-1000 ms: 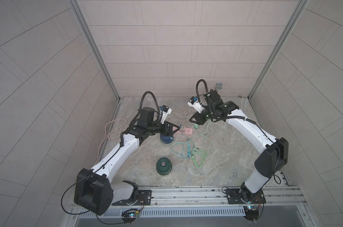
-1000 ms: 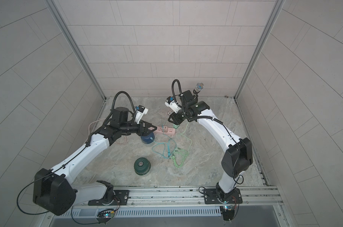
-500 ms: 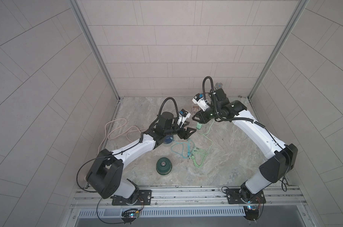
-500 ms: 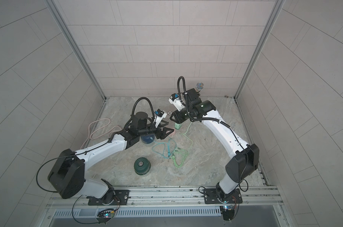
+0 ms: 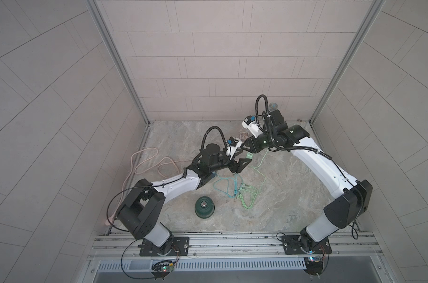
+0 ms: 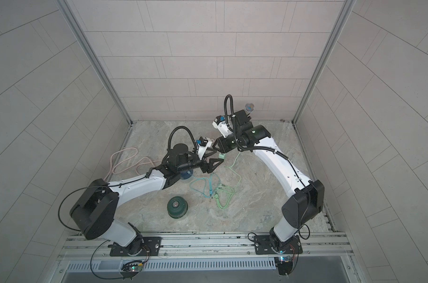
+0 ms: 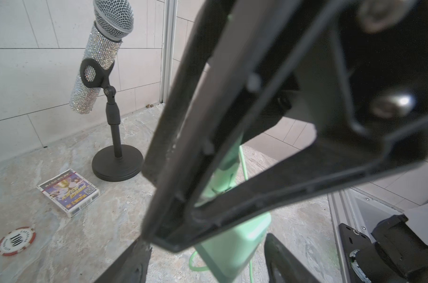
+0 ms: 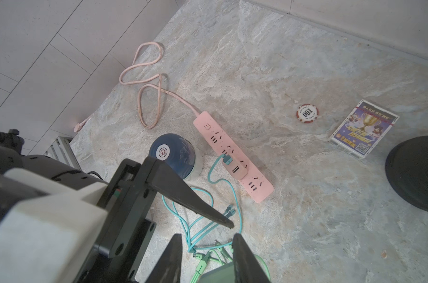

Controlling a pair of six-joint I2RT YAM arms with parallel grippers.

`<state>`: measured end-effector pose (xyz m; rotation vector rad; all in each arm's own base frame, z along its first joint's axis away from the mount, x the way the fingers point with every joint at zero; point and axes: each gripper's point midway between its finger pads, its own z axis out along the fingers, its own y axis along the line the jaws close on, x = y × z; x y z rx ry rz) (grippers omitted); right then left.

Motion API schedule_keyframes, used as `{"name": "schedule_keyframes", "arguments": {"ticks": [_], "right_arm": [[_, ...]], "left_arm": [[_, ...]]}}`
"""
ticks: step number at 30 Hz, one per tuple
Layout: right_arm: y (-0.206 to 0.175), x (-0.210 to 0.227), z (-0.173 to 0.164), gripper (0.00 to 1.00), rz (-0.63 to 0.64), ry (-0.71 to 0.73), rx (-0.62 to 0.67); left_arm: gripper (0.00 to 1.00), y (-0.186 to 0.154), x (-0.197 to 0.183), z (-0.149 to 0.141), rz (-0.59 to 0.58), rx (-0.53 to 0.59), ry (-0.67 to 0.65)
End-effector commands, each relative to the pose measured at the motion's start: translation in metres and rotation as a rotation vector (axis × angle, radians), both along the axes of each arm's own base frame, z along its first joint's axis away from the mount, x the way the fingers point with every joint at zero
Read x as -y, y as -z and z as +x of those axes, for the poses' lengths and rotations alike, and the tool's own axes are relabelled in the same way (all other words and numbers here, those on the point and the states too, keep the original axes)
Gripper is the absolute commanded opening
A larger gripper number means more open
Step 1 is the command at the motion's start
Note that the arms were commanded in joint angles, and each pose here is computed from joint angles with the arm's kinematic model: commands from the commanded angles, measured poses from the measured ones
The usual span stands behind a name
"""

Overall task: Charge the cordless meat grinders
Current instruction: Adjust the plug.

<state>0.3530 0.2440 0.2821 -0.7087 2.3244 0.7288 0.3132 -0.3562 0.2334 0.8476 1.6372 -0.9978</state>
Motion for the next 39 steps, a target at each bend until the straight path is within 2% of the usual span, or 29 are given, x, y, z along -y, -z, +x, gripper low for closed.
{"name": "schedule_keyframes", "arguments": {"ticks": [1,8,14,27,31,36,39], "right_arm": [[-0.023,-0.002,-0.001,0.15,0.054,0.013,0.032],[-0.021,-0.003,-0.003,0.14,0.063,0.015,0.019],[-0.022,-0.001,-0.004,0.14,0.068,0.019,0.016],[-0.013,0.001,-0.008,0.14,0.074,0.025,-0.014],[-0.01,0.003,-0.009,0.14,0.074,0.029,-0.025],[-0.005,0.013,-0.009,0.15,0.071,0.041,-0.029],[-0.007,0.016,-0.013,0.17,0.086,0.021,-0.028]], "left_arm": [[0.76,-0.004,0.01,-0.009,-0.023,0.012,0.042],[0.74,0.005,0.013,-0.004,0.007,0.0,0.026],[0.67,0.007,0.011,-0.003,0.027,-0.001,0.017],[0.49,-0.01,0.009,-0.004,-0.007,0.021,0.018],[0.4,-0.016,0.009,-0.008,-0.01,0.025,0.036],[0.2,-0.023,0.007,-0.018,-0.01,0.004,0.095],[0.14,-0.023,0.004,-0.023,0.007,-0.014,0.126]]}}
